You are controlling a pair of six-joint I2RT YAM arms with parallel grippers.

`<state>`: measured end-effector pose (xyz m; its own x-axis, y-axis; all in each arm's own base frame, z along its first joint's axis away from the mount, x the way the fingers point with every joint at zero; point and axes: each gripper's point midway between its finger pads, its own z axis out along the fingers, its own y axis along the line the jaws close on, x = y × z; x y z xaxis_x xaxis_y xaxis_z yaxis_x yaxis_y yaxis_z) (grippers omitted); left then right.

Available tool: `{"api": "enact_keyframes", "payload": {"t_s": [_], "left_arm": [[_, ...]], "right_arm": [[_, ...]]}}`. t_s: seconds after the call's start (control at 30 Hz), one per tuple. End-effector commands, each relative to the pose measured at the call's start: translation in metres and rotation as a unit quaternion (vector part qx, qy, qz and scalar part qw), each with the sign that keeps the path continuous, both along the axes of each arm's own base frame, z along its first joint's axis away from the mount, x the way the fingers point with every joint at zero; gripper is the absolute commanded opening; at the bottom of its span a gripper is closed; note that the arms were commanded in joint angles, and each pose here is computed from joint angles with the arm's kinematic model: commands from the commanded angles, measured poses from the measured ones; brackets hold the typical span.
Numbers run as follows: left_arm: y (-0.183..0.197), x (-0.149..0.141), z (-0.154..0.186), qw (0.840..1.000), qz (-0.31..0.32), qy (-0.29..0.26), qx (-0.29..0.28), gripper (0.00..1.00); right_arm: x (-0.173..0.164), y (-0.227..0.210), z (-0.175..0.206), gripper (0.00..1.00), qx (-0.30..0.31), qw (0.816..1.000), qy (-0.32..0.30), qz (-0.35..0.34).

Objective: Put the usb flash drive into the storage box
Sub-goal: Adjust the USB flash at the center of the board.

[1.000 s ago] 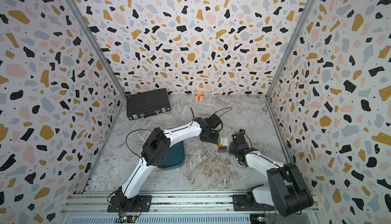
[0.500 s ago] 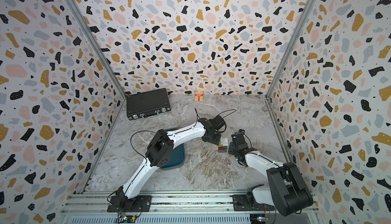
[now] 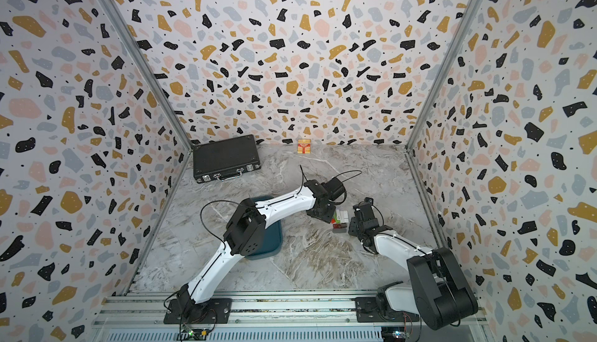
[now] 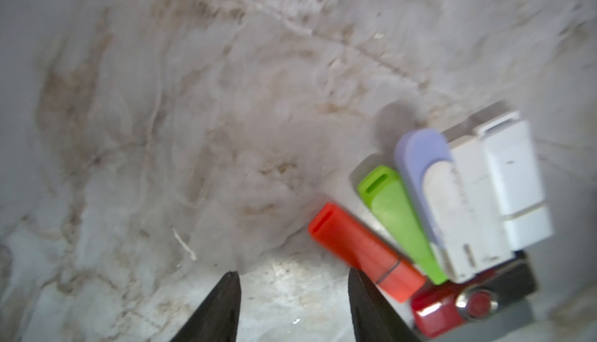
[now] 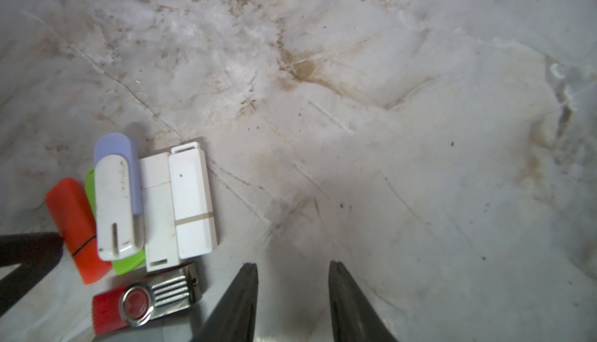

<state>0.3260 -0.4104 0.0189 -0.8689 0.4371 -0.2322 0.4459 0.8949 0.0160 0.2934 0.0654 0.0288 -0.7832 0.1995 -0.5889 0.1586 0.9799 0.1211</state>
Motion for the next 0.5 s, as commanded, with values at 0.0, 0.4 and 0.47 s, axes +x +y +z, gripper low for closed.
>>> {"api": "enact_keyframes", "payload": {"t_s": [0.0, 0.4, 0.47], "left_arm": [[0.041, -0.013, -0.004, 0.997, -0.009, 0.011, 0.072, 0.58], [-0.016, -0.011, 0.051, 0.993, 0.005, 0.021, -0.115, 0.62], [-0.022, -0.005, 0.047, 0.993, 0.017, 0.018, -0.119, 0.63]], "right_arm": [[0.007, 0.003, 0.008, 0.42, -0.006, 1.0, -0.005, 0.005], [0.008, 0.005, 0.009, 0.42, -0.011, 1.0, -0.005, 0.008], [0.007, 0.005, 0.008, 0.42, -0.012, 1.0, -0.003, 0.009]]}}
